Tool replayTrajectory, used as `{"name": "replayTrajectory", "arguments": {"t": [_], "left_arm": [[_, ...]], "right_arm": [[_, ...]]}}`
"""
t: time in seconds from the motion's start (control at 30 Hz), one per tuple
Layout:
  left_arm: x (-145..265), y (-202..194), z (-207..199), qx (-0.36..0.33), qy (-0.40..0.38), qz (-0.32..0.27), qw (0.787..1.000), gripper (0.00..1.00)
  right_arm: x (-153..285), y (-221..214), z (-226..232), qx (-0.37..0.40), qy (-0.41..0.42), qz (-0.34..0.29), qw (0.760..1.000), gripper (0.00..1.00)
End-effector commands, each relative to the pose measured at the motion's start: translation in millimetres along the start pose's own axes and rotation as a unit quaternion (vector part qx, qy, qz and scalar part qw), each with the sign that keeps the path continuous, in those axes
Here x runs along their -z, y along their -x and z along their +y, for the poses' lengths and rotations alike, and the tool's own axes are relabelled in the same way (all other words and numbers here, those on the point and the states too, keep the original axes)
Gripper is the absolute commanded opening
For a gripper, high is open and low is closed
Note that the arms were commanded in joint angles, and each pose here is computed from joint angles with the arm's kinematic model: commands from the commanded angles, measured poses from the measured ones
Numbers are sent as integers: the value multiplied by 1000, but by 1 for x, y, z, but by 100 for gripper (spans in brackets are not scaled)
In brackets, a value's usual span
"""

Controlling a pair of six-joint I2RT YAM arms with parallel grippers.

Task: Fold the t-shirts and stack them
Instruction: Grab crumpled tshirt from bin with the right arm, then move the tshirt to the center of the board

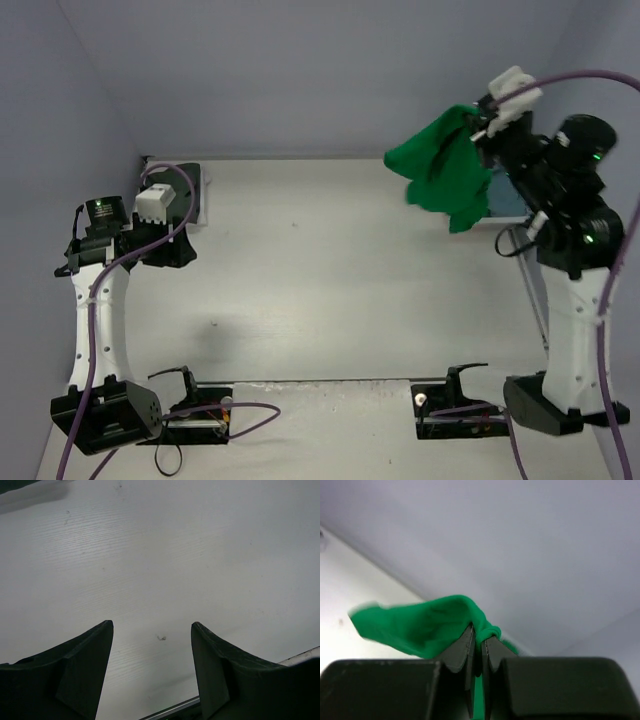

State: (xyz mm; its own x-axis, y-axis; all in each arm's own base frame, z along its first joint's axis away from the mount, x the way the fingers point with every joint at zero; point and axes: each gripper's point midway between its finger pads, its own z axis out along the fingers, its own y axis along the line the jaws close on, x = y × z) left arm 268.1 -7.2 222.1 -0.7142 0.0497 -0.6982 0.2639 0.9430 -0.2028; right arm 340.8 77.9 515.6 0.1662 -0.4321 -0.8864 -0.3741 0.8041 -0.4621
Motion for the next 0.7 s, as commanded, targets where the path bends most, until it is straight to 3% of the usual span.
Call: {"name": "replayTrajectory", "arguments": {"t": [0.0,0.23,0.43,0.67], "left_arm": [[4,13,-6,-4,-16,-30,999,58],[6,15,-19,-7,-45,-46,998,58],[9,11,-29,-12,-61,-60,996,59],[8,9,-34,-9,-75,-64,995,62]], "right_arm": [[38,51,1,2,2,-74,997,0],[65,82,13,10,29,-126,992,0],[26,11,50,-47,96,-49,993,0],[-19,-113,136,-118,234,81,962,0]]}}
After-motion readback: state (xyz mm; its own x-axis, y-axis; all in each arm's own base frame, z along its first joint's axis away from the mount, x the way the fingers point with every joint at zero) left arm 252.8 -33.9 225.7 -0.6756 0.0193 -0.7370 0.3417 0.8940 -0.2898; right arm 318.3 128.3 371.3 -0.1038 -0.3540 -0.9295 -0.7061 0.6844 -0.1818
